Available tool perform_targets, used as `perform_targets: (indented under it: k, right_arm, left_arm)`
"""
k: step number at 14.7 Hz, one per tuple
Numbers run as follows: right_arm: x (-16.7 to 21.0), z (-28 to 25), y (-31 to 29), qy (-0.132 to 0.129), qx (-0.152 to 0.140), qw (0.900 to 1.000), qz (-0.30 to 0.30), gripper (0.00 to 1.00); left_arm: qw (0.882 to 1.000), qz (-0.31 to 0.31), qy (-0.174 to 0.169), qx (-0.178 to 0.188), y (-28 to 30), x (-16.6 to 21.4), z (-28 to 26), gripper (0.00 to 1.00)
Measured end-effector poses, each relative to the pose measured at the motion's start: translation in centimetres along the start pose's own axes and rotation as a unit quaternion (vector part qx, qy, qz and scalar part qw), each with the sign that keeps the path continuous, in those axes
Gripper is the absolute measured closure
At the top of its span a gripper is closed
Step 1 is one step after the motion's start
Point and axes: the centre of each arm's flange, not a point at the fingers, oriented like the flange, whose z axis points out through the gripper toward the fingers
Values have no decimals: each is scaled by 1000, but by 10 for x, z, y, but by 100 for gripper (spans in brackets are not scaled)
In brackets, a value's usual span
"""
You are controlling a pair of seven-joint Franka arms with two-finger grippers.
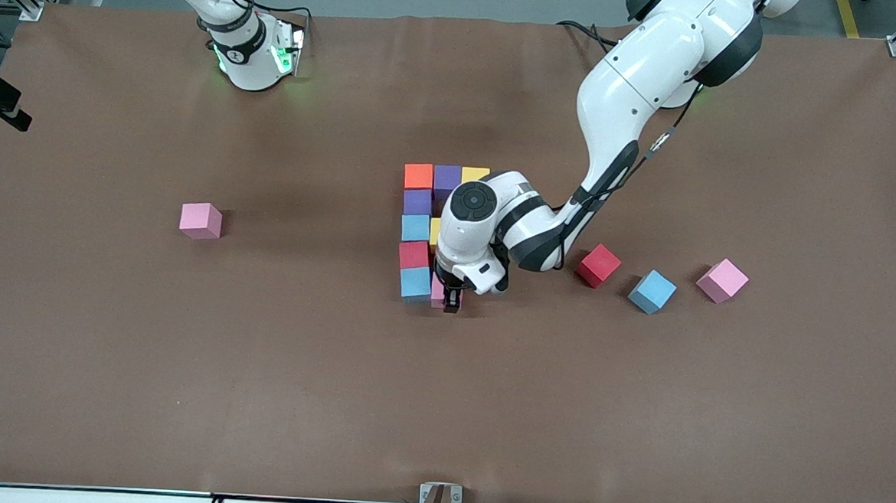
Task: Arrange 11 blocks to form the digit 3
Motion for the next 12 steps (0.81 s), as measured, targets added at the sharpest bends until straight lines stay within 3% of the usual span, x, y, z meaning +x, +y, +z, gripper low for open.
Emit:
perform_targets:
  k: [12]
  right_arm:
    - [5, -2, 0, -1, 0, 1000, 0, 0]
  left_arm:
    - [1000, -3, -9, -5, -1, -4, 1, 44]
